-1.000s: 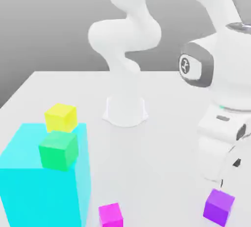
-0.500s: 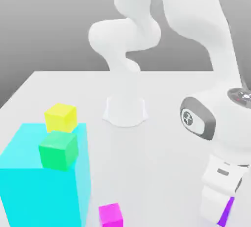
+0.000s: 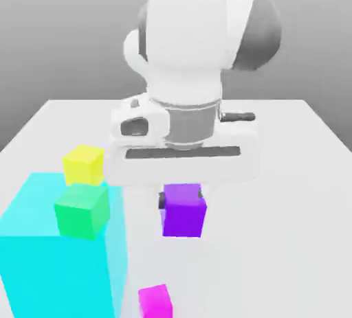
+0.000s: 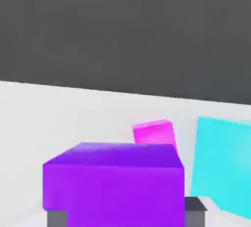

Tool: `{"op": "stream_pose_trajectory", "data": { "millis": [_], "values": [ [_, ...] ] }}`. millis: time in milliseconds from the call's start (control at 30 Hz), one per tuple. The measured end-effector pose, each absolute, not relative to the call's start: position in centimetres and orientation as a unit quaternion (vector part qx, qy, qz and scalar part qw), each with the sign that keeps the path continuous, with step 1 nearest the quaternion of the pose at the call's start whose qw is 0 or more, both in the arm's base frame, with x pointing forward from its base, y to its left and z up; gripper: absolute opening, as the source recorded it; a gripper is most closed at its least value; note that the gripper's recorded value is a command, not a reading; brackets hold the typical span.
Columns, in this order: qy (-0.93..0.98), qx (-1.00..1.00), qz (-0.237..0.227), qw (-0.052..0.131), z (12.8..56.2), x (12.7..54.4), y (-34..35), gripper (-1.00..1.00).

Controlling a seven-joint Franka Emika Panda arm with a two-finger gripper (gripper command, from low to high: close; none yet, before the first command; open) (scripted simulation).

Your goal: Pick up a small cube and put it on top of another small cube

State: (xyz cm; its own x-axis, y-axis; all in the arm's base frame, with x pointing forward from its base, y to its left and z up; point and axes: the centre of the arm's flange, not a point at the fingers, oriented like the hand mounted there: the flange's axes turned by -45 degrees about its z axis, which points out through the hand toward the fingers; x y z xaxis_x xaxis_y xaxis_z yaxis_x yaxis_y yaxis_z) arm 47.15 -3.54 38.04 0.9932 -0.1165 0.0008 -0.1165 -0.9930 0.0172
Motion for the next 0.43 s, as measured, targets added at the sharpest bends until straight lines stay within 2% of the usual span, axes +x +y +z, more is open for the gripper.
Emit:
{"op": "stream_pose_trajectory", "data": {
  "millis": [200, 333, 367, 433],
  "values": [
    [-0.289, 0.957, 0.000, -0.001, 45.3, 40.9, -13.2, -1.00],
    [-0.322, 0.947, 0.000, -0.003, 41.4, 39.8, -14.4, -1.00],
    [-0.323, 0.946, 0.000, -0.003, 40.4, 39.7, -14.4, 1.00],
    [-0.323, 0.946, 0.000, -0.003, 40.4, 39.7, -14.4, 1.00]
  ]
}}
